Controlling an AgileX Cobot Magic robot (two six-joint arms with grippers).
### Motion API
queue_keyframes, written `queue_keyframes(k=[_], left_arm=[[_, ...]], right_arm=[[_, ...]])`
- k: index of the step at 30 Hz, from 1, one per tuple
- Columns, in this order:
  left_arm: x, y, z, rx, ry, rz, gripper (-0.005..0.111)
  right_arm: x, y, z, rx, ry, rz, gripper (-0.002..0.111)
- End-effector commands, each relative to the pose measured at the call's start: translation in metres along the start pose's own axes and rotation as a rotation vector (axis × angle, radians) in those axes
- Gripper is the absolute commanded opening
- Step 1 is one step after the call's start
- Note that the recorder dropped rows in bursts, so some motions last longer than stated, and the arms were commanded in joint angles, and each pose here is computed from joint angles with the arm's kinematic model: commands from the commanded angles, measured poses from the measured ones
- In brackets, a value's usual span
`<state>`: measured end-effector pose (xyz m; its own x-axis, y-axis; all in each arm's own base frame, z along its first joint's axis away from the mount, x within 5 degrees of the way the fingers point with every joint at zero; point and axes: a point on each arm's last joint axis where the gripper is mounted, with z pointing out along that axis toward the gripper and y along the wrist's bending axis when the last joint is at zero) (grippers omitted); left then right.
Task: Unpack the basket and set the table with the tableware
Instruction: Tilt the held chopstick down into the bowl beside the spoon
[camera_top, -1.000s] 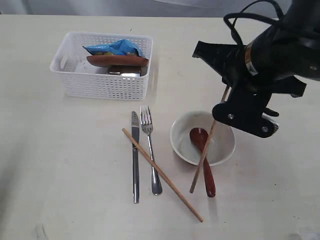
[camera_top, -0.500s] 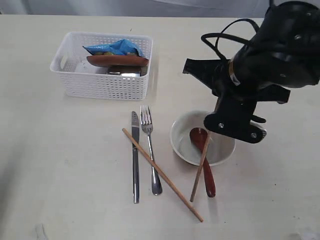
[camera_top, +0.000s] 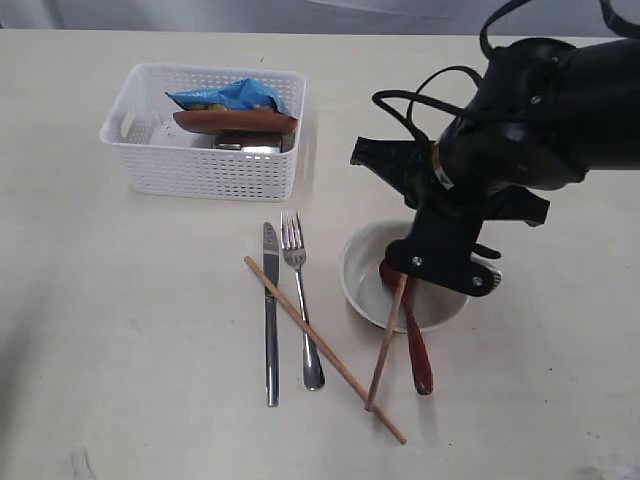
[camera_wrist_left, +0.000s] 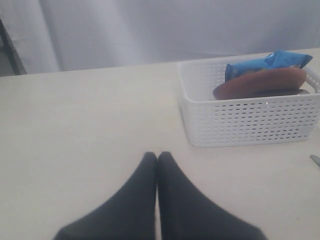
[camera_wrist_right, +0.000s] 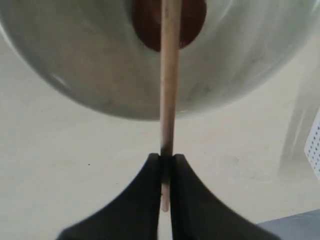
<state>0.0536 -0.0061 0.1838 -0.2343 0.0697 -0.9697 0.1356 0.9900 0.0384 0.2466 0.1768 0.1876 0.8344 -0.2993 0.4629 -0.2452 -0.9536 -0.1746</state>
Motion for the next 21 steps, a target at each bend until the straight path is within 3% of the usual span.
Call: queue_keyframes(k=[1,21], left_arm=[[0.000,-0.001,0.000,0.008,-0.012,-0.003,0.000],[0.000,-0.001,0.000,0.008,-0.012,-0.003,0.000]], right_arm=[[-0.001,-0.003,0.004,0.028,-0.005,0.058,0.000],[0.007,0.013,0.008,-0.028,-0.081,0.234,0.000]])
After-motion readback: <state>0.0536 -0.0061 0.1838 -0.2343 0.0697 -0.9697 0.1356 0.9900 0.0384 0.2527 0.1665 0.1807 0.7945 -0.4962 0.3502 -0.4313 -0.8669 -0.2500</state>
